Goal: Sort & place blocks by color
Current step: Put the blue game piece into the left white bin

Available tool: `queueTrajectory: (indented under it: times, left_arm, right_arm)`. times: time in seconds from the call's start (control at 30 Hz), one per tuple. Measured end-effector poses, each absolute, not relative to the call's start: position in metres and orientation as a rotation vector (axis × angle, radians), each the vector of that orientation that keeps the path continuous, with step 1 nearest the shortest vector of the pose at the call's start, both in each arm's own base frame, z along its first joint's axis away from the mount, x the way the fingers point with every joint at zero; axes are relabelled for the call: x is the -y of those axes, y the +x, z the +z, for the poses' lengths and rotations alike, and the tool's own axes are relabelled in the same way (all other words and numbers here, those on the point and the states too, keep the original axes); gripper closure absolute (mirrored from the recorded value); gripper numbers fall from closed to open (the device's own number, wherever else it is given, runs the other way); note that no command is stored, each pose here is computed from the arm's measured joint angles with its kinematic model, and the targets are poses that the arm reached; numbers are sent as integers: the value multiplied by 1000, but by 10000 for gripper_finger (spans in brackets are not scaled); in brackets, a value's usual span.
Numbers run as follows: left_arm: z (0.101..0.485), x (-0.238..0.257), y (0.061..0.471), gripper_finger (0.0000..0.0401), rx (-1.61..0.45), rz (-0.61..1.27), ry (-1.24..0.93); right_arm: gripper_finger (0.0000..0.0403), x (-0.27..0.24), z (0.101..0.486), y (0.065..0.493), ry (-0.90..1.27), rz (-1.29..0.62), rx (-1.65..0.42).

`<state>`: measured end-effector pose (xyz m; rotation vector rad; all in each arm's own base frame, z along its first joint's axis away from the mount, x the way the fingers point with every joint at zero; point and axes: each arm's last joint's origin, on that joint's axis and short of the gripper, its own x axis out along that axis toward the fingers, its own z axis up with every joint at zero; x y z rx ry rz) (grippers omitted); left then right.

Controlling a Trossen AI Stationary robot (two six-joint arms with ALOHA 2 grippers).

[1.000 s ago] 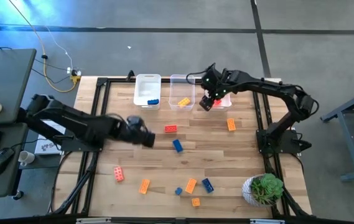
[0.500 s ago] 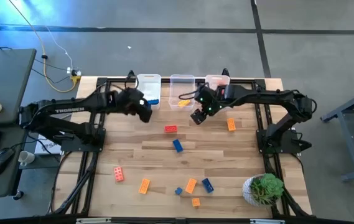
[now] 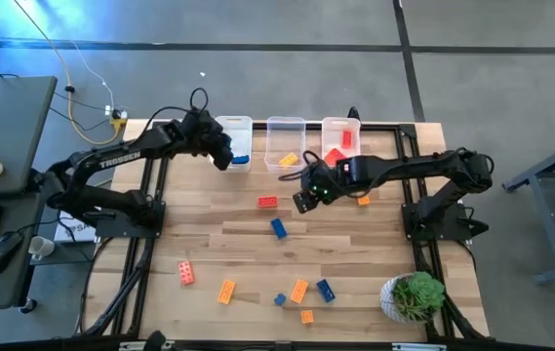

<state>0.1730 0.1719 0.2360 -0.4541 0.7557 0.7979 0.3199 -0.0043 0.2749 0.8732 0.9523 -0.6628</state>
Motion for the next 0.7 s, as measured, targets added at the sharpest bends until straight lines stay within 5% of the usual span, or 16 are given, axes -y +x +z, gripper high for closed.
queueTrajectory:
  times: [0.7]
  left_arm:
    - [187,-211,182,253,-874,779,-465]
  right_arm:
    - [174,-62,274,310,919,-734,-912]
